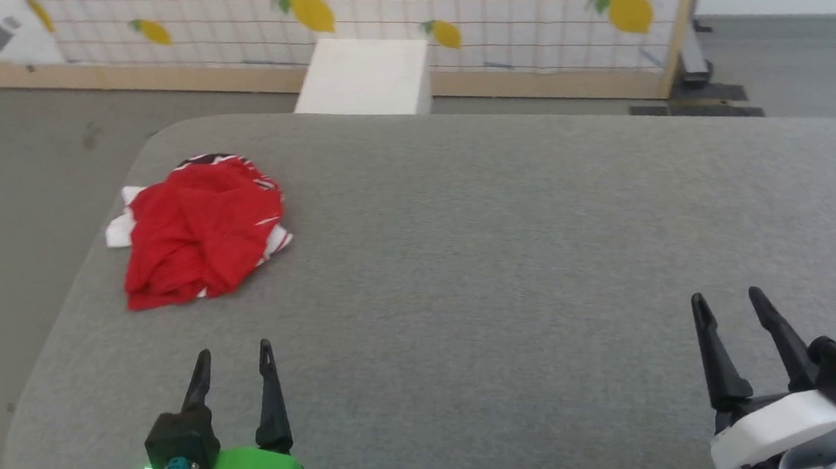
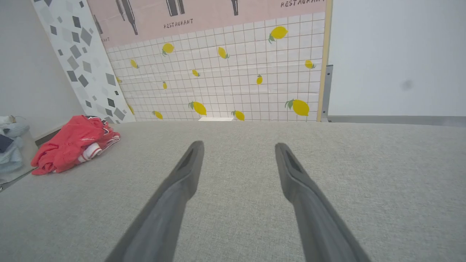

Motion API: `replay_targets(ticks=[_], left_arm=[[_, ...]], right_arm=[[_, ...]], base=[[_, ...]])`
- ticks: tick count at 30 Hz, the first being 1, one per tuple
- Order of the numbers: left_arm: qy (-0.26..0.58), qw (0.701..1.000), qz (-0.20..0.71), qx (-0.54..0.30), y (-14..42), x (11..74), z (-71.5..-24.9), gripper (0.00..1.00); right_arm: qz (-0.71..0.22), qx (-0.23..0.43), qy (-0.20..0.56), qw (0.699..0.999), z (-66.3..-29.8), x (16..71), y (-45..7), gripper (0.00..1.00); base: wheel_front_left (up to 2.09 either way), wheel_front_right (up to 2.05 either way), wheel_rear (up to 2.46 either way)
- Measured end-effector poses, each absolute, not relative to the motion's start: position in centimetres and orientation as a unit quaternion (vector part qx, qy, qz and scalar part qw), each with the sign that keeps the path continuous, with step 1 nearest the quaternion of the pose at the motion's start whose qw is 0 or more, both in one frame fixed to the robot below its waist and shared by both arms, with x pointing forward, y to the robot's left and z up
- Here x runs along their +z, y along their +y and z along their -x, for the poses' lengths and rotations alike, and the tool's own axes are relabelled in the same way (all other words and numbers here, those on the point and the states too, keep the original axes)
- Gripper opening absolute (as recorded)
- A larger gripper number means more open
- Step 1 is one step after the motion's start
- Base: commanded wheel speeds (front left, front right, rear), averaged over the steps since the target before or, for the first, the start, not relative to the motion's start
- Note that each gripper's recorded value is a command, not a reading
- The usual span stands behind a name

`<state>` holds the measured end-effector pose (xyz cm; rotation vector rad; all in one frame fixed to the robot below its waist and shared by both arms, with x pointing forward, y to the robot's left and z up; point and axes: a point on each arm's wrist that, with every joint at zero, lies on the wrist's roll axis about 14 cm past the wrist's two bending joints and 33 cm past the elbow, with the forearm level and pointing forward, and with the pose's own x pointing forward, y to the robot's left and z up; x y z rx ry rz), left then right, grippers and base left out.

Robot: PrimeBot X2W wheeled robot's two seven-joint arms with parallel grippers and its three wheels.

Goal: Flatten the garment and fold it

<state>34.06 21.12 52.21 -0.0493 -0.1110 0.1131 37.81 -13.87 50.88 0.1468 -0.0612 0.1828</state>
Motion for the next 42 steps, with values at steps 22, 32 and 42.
replay_targets(ticks=[22,32,42], left_arm=[[-0.065,0.973,0.019,0.222,30.1,51.6,-25.1,1.0],[-0.061,0.96,0.017,0.272,32.2,51.3,-21.9,1.0],[-0.062,0.958,0.027,0.278,32.7,51.2,-21.7,1.0]], right_arm=[[-0.08,0.26,-0.008,0.962,-39.3,50.1,-1.5,1.0],[-0.08,0.31,0.005,0.947,-39.2,49.5,2.3,1.0],[-0.082,0.314,0.011,0.946,-39.1,49.2,2.5,1.0]], base=[[0.0,0.0,0.0],[0.0,0.0,0.0],[0.0,0.0,0.0]])
